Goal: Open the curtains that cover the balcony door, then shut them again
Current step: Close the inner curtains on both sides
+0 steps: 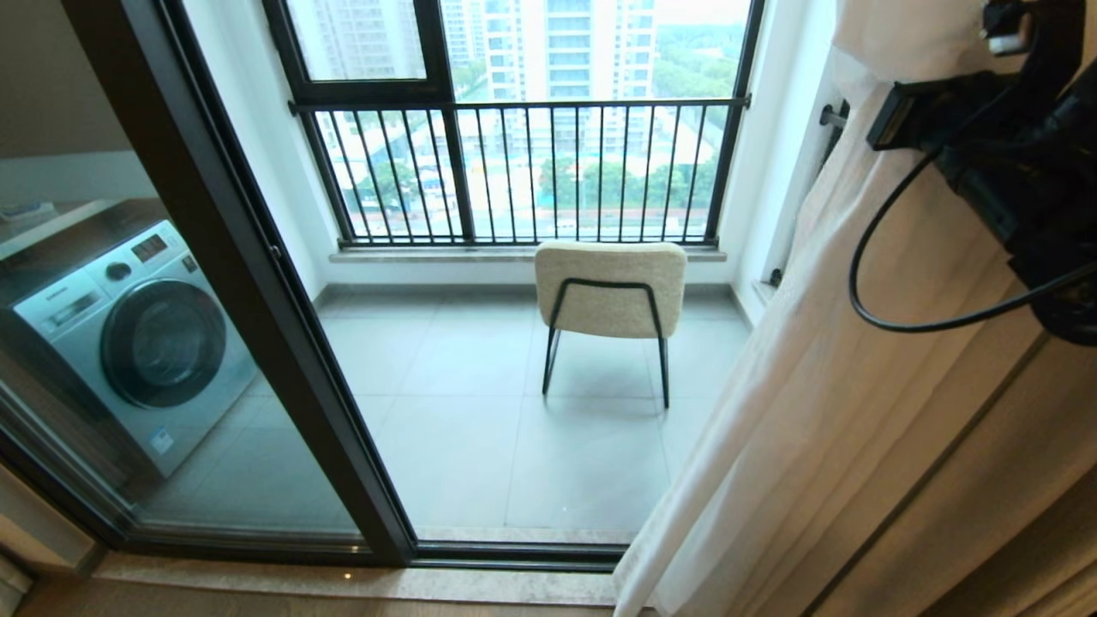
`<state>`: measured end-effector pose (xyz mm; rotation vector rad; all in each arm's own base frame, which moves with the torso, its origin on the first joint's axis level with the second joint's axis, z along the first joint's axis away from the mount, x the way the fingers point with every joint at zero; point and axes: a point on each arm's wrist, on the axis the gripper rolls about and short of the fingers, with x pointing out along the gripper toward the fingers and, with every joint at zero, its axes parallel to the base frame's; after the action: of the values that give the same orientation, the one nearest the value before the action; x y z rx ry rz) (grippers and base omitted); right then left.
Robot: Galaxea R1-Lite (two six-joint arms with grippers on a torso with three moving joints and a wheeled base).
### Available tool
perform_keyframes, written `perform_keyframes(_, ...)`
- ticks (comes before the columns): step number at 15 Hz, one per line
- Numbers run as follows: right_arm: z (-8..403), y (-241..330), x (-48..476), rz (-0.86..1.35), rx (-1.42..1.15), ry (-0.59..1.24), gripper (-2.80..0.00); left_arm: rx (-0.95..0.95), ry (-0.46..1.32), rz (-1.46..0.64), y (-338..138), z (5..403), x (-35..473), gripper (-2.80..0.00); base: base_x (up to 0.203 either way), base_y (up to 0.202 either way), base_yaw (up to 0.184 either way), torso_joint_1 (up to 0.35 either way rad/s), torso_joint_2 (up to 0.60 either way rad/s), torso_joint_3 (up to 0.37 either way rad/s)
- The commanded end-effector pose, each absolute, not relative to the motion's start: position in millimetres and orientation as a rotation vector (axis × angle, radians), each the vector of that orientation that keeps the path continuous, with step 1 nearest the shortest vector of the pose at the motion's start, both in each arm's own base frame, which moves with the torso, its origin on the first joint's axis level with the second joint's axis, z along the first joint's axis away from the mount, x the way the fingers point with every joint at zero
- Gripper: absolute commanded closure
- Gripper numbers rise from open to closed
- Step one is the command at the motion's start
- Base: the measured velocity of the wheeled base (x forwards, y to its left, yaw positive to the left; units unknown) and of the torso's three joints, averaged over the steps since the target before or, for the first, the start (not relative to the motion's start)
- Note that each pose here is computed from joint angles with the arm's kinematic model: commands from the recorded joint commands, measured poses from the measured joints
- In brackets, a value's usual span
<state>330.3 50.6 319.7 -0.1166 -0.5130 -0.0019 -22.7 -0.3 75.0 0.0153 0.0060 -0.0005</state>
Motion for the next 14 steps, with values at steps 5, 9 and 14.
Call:
perform_keyframes(5,322.7,46.2,304.2,-0.014,-0.114,-0.524,0.0,0.015,0.006,0.0,-0.3,75.0,-22.7,0.0,0.0,0.0,0.0,0.0,0.0,0.0)
perform_keyframes(9,315.7,44.3,295.4,-0.018,-0.111,-0.538,0.0,0.015,0.006,-0.001,-0.3,75.0,-22.7,0.0,0.0,0.0,0.0,0.0,0.0,0.0)
perform_keyframes(14,315.8,41.2,287.6,-0.025,-0.111,-0.543,0.0,0.015,0.006,0.0,-0.3,75.0,-22.7,0.0,0.0,0.0,0.0,0.0,0.0,0.0)
